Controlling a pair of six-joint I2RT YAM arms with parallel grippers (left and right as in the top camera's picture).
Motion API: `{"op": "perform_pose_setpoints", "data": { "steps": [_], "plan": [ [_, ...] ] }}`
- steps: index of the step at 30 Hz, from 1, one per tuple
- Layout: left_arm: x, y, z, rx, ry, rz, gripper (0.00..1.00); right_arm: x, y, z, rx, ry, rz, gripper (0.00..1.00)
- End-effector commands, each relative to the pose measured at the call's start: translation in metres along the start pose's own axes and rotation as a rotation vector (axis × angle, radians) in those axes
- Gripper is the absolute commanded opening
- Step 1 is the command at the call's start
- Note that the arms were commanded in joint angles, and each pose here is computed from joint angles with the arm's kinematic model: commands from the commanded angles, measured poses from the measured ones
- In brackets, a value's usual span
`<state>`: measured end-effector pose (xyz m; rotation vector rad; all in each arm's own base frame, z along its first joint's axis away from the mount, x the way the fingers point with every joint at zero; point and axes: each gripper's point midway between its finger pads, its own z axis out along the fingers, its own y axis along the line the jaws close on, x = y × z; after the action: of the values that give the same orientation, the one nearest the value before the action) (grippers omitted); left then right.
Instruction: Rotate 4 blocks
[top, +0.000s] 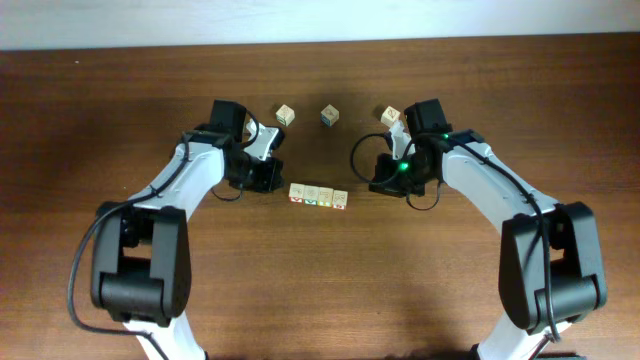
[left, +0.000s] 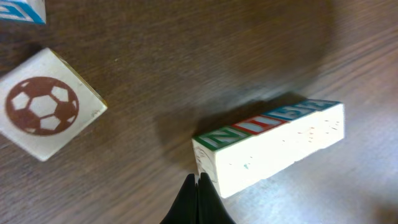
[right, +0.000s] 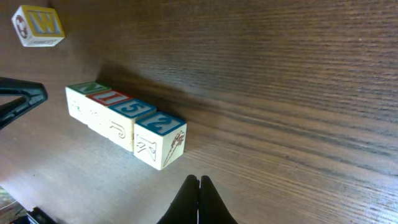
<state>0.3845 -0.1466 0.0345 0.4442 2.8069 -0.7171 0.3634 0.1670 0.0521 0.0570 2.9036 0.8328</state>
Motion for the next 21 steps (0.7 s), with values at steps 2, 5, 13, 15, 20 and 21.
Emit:
{"op": "perform_pose_setpoints", "data": {
  "steps": [2, 5, 13, 15, 20, 21],
  "plan": [
    [0.011, 0.011, 0.022, 0.001, 0.051, -0.007, 0.0, 0.018, -0.017, 0.027, -0.02, 0.011, 0.021, 0.04],
    [0.01, 0.011, 0.022, 0.002, 0.046, -0.005, 0.0, 0.018, -0.016, 0.028, -0.028, 0.009, 0.019, 0.04],
    [0.02, -0.011, 0.02, 0.122, 0.085, -0.047, 0.0, 0.018, -0.014, 0.028, -0.039, 0.008, 0.037, 0.04],
    [0.027, -0.012, 0.02, 0.124, 0.112, -0.067, 0.0, 0.018, -0.014, 0.028, -0.04, 0.008, 0.036, 0.04],
    [0.027, -0.02, 0.02, 0.153, 0.115, -0.061, 0.0, 0.017, -0.015, 0.028, -0.033, 0.005, 0.036, 0.04],
    [0.028, -0.026, 0.023, 0.156, 0.122, -0.045, 0.0, 0.017, -0.015, 0.028, -0.033, 0.005, 0.035, 0.04]
  ]
}}
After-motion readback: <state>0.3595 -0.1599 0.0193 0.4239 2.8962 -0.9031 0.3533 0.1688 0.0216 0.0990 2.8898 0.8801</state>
